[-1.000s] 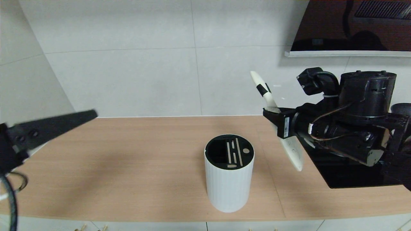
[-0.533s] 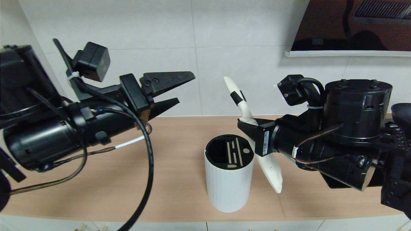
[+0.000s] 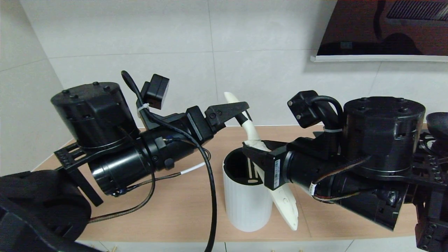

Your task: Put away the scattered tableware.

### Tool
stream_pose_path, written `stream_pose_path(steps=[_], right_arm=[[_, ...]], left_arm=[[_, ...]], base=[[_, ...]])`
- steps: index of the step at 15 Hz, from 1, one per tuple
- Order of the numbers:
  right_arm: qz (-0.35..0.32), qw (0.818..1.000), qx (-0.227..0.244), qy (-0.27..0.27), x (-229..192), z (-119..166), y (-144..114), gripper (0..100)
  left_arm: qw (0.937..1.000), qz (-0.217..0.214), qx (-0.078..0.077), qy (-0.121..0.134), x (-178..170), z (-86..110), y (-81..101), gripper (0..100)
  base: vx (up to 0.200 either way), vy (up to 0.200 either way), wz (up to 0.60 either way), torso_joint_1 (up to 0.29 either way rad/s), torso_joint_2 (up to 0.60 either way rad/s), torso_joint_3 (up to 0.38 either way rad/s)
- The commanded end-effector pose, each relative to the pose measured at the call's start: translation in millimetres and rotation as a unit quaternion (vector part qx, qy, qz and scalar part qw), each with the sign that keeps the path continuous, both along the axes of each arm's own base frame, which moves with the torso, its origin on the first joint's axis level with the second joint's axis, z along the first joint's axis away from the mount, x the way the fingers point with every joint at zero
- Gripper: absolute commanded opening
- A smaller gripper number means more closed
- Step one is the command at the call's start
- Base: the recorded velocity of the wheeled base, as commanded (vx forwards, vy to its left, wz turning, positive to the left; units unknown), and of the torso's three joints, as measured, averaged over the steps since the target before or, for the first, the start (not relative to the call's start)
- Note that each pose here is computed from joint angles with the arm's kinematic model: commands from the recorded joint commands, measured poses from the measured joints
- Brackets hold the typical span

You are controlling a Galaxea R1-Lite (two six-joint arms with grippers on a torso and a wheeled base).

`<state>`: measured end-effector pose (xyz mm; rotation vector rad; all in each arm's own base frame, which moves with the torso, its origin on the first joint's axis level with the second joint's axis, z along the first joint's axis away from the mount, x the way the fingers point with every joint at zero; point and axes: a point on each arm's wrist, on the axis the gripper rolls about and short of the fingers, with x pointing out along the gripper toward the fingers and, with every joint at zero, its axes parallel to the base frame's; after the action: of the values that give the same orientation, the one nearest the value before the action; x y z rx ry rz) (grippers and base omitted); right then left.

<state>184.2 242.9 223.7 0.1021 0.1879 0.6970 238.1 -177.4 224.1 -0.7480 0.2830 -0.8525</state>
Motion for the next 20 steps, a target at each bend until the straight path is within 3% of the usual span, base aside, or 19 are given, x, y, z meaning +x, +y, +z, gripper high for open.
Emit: stream_pose_path(steps=[1,3,6,7,11,15,16,20], right_arm=[[0.011,1.0,-0.004,0.003,-5,-3,4,0],[0.014,1.0,-0.008,0.006,-6,-6,6,0],[0.015,1.0,-0.007,0.006,-5,-8,8,0],[0.017,1.0,-0.007,0.006,-6,-8,8,0],[0.026,1.0,-0.009,0.007,-12,-9,11,0],[0.025,1.0,-0.007,0.006,-12,-8,11,0],[0.025,1.0,-0.007,0.006,-12,-8,11,0],[0.025,1.0,-0.007,0.006,-12,-8,11,0]], left_arm=[[1.0,-0.003,0.005,0.007,2,-6.3,-5.5,100],[0.9999,-0.005,0.009,0.009,3,-9.1,-8.1,100],[0.9993,0.008,0.036,-0.002,4,-17.9,-16.7,100],[0.9993,0.008,0.038,0.0,4,-19.3,-18.4,100],[0.9995,0.01,0.022,-0.02,4,-15.5,-18.1,100],[0.9994,0.018,0.023,-0.019,5,-16.6,-18.8,100],[0.9994,0.017,0.023,-0.02,5,-16.1,-18.6,0],[0.9994,0.019,0.025,-0.016,7,-19.0,-18.7,0]], base=[[0.0,0.0,0.0,0.0,0.0,0.0],[0.0,0.0,0.0,0.0,0.0,0.0],[0.0,0.0,0.0,0.0,0.0,0.0],[0.0,0.0,0.0,0.0,0.0,0.0],[0.0,0.0,0.0,0.0,0.0,0.0],[0.0,0.0,0.0,0.0,0.0,0.0],[0.0,0.0,0.0,0.0,0.0,0.0],[0.0,0.0,0.0,0.0,0.0,0.0]])
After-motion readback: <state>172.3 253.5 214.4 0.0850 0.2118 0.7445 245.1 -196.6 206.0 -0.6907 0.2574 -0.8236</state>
